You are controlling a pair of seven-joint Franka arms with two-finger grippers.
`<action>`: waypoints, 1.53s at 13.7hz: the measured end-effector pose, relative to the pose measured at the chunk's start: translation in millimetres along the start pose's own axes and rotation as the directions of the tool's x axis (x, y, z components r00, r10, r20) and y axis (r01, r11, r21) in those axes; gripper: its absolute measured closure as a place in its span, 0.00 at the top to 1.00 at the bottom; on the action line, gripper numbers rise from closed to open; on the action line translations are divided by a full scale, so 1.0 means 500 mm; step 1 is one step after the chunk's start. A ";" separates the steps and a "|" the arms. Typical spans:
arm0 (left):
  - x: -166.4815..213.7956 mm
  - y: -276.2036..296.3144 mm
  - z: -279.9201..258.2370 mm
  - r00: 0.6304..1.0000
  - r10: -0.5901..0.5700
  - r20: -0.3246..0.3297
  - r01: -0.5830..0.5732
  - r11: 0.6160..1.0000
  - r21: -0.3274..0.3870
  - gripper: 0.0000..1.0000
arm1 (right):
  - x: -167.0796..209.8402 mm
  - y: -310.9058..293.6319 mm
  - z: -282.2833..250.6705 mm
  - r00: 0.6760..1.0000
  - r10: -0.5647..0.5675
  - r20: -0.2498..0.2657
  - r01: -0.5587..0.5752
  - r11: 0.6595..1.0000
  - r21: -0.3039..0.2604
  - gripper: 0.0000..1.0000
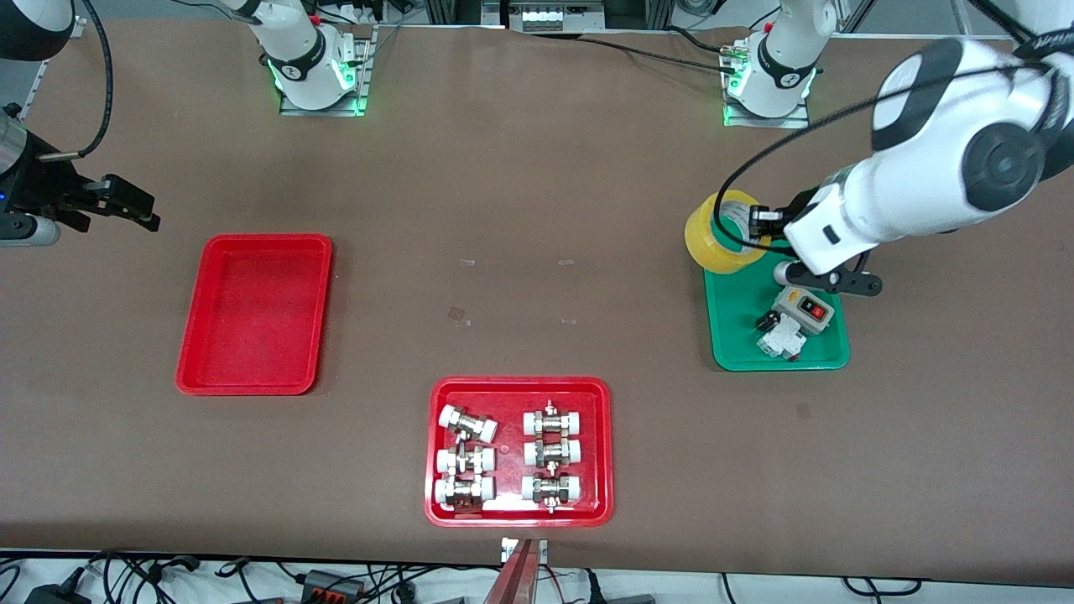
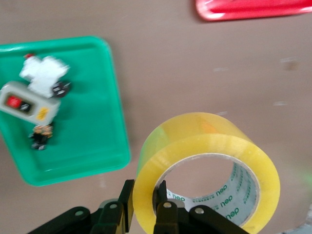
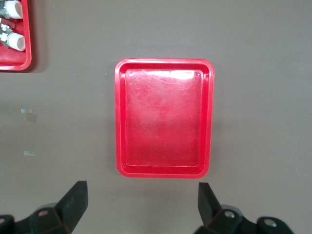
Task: Left arm passes tape to right arm into tray
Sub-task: 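Lift the tape with the left gripper while the right gripper approaches, then grasp the tape rim with the right gripper beside the left gripper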
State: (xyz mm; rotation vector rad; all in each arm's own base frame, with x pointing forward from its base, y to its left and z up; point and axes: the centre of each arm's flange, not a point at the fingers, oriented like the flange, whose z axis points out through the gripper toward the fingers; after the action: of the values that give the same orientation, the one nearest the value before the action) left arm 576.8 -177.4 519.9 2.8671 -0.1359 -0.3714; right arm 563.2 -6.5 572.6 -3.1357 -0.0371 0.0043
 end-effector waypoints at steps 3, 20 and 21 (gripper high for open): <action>0.034 0.101 0.031 0.999 -0.018 -0.042 0.014 0.995 -0.100 0.22 | 0.006 -0.026 0.014 1.000 -0.021 0.013 0.020 1.000 0.008 1.00; 0.149 0.484 0.421 0.925 -0.365 -0.108 0.282 0.848 -0.449 0.22 | 0.119 -0.483 0.296 0.966 -0.170 0.194 0.019 0.798 0.603 1.00; 0.152 0.486 0.422 0.915 -0.390 -0.102 0.303 0.832 -0.465 0.22 | 0.126 -0.487 0.303 0.965 -0.189 0.179 0.036 0.779 0.627 1.00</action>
State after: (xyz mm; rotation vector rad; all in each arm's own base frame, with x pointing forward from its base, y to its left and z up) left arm 580.1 -470.1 365.8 2.4406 0.4603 -0.1551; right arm 620.1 239.2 422.2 -2.4442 -0.1863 0.3188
